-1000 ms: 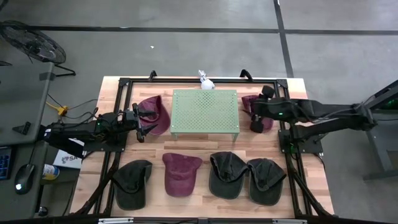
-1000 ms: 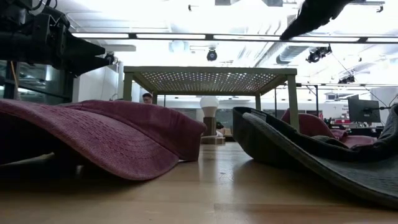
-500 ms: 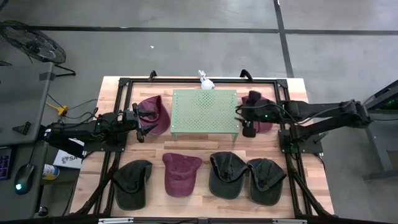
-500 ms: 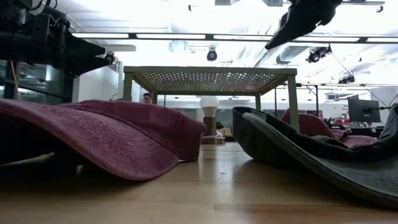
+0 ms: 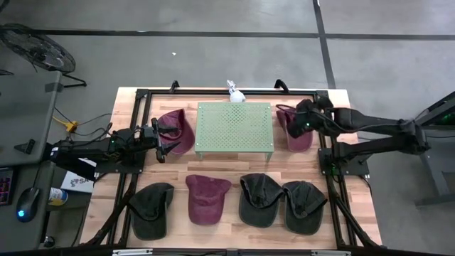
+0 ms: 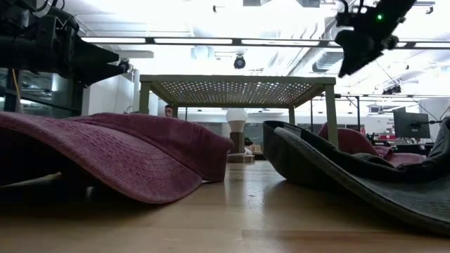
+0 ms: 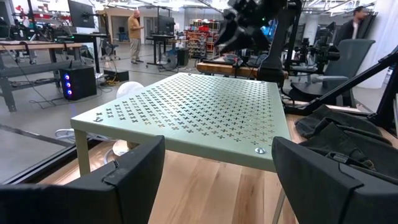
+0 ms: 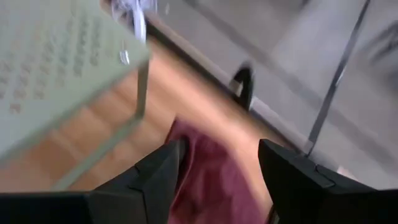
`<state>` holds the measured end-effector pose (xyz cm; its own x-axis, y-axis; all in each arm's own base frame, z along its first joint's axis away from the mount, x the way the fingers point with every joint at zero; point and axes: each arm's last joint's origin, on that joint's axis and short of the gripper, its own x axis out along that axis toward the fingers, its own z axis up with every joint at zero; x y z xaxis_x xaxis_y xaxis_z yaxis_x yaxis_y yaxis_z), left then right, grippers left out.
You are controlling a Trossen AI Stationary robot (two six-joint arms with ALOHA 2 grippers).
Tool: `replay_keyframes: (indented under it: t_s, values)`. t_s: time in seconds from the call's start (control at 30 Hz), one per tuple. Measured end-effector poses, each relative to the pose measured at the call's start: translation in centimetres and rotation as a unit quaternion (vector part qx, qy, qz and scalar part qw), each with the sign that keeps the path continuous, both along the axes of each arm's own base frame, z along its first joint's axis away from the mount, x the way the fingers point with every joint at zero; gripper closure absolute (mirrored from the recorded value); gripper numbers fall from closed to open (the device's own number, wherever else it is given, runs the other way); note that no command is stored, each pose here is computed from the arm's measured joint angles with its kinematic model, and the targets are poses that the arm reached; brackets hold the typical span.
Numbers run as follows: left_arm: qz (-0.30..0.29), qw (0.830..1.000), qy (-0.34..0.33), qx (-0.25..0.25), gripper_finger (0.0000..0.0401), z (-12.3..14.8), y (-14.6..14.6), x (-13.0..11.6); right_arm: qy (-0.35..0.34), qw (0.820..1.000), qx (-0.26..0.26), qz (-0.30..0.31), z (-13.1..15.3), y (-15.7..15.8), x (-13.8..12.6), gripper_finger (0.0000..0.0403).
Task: Pick & Place hat
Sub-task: Put the right red cap on the shelf
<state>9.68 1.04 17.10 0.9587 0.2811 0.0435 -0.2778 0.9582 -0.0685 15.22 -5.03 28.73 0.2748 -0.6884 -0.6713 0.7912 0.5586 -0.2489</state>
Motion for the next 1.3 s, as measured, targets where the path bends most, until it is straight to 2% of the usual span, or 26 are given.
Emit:
replay_keyframes:
  t_s: [0.07, 0.17, 0.5, 0.7, 0.97, 1.17, 1.3]
  values:
    - [0.000, 1.000, 0.000, 0.000, 0.0110, 0.0, 0.0, 0.0, 0.005, 0.999, 0.042, -0.008, -0.5, -0.1, -0.4, 0.0186]
    - [0.000, 1.000, 0.000, 0.000, 0.0110, 0.0, 0.0, 0.0, -0.028, 0.995, 0.084, -0.037, -1.0, -0.2, -0.4, 0.0183]
    - [0.000, 1.000, 0.000, 0.000, 0.0110, 0.0, 0.0, 0.0, -0.035, 0.986, 0.132, -0.098, -4.1, 0.0, -0.9, 0.0181]
    - [0.001, 1.000, 0.000, 0.000, 0.0110, 0.0, 0.0, 0.0, -0.023, 0.980, 0.172, -0.098, -6.0, 0.2, -1.1, 0.0157]
    - [0.002, 1.000, 0.000, 0.000, 0.0110, 0.0, 0.0, 0.0, -0.071, 0.972, 0.216, -0.053, -7.1, 0.3, -0.1, 0.0099]
    - [0.002, 1.000, 0.000, 0.000, 0.0110, 0.0, 0.0, 0.0, -0.085, 0.969, 0.224, -0.060, -8.2, 0.4, -0.1, 0.0094]
    - [0.002, 1.000, 0.000, 0.000, 0.0110, 0.0, 0.0, 0.0, -0.065, 0.967, 0.234, -0.075, -9.8, 0.4, -0.2, 0.0094]
